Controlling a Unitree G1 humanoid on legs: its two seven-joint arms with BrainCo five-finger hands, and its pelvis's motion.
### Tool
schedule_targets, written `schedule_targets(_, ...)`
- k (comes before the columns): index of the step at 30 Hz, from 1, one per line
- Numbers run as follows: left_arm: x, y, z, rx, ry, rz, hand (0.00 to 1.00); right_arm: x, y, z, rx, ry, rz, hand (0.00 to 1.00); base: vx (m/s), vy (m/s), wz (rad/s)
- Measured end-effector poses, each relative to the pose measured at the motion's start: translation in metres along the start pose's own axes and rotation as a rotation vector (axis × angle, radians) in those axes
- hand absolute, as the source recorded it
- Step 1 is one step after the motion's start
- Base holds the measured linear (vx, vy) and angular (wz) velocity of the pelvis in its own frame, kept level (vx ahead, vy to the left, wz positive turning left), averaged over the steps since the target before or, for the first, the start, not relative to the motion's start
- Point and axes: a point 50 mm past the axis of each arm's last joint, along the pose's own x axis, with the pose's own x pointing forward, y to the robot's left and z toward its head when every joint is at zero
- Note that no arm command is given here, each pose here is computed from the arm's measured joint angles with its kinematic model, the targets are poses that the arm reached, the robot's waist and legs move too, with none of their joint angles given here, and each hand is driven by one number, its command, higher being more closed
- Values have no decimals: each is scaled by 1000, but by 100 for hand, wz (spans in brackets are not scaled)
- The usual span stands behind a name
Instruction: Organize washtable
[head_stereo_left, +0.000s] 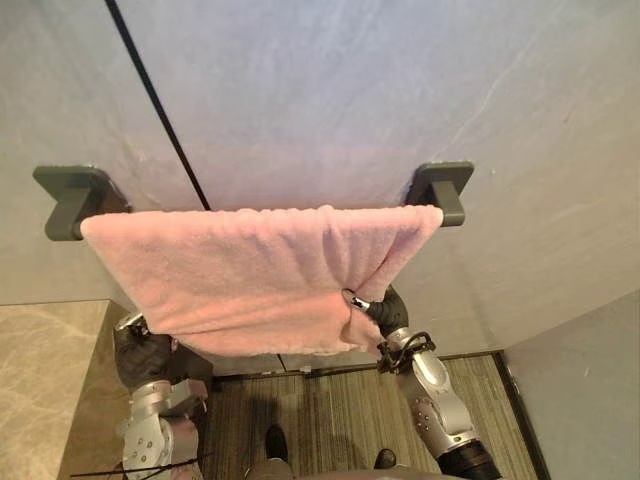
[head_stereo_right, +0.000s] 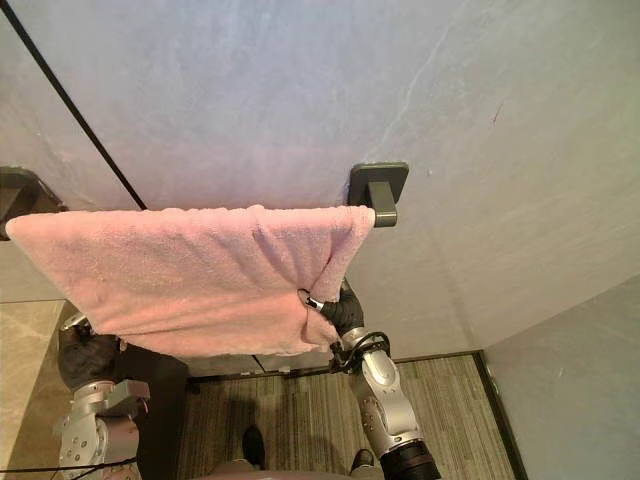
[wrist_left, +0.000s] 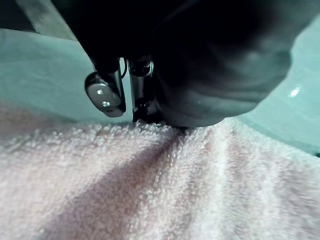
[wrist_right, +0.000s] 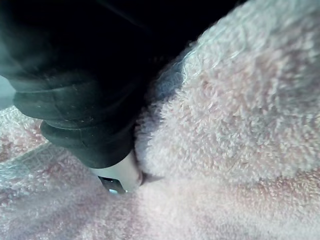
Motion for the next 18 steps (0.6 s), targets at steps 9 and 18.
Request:
schedule_targets(9, -15, 18, -36, 29, 182, 32, 0, -32, -32, -36, 14, 184, -166, 0, 5, 1, 3)
schedule_targets(18, -65, 34, -139, 127, 734, -88, 0, -94, -57, -91, 3, 519, -276, 0, 0, -2, 3)
